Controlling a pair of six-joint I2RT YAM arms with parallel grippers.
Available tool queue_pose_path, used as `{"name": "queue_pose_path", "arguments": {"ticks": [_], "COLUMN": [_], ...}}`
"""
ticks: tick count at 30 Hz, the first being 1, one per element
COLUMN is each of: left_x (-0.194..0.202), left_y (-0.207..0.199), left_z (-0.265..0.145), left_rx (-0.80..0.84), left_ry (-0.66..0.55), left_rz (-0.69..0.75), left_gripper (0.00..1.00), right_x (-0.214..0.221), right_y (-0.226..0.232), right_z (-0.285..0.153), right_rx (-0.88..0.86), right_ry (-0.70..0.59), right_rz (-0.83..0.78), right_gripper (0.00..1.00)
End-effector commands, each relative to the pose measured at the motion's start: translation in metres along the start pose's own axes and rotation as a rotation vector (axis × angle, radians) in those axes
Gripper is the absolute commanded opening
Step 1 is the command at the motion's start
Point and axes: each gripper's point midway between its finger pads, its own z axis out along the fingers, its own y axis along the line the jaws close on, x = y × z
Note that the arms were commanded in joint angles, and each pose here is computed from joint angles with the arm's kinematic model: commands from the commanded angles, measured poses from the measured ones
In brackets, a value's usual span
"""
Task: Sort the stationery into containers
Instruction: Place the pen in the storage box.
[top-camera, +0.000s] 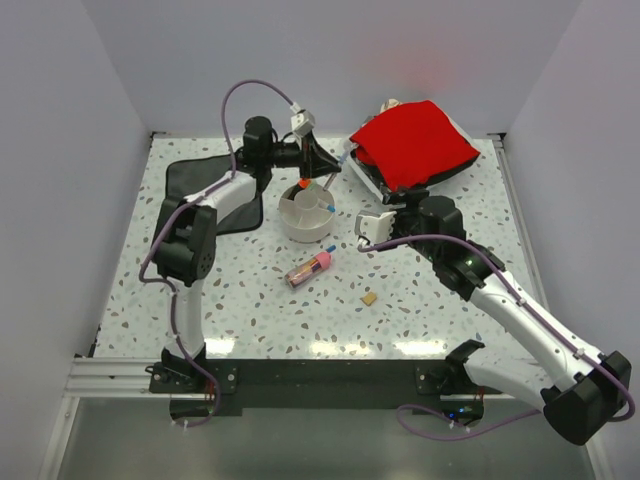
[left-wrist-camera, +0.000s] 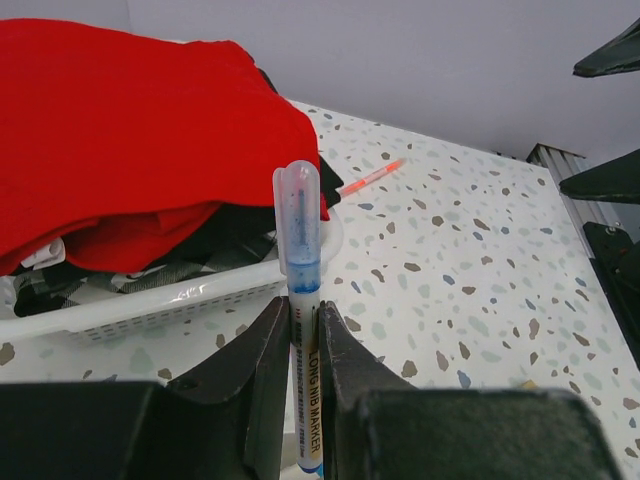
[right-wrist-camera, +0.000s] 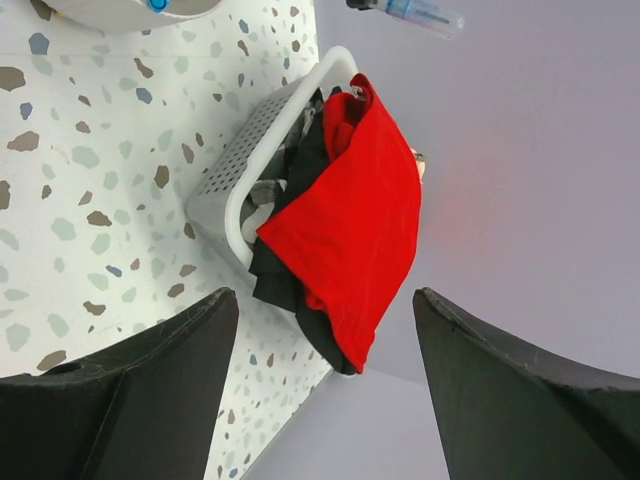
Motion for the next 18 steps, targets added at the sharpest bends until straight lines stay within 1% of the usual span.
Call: {"name": "queue_pose_path", "arguments": {"ticks": [1, 11, 14, 16, 18], "left_x": [0.001, 0.03, 0.04, 0.045, 0.049], "left_y": [0.014, 0.025, 0.022, 0.023, 0.023], "left_z": [0.008, 0.006, 0.002, 0.0, -0.001], "left_rx": [-0.014, -0.026, -0.022, -0.025, -0.026], "left_ry": [-0.021, 0.061, 0.097, 0.112, 0.125], "left_rz": [0.103, 0.133, 0.138, 0.161, 0.15], "left_gripper": [0.0, 0.02, 0.09, 0.11, 0.16], "right_x": [0.003, 0.006, 0.006, 0.006, 0.006], "right_y": [-0.005, 0.002, 0.002, 0.001, 0.003], "right_z": [-0.001, 0.008, 0.01, 0.01, 0.012], "right_rx": [0.027, 0.02, 0.02, 0.021, 0.016], "right_ry": [0.026, 0.034, 0.038, 0.039, 0.033], "right_rz": [0.024, 0.05, 0.052, 0.05, 0.048], "right_gripper": [0.74, 0.74, 0.74, 0.74, 0.74]}}
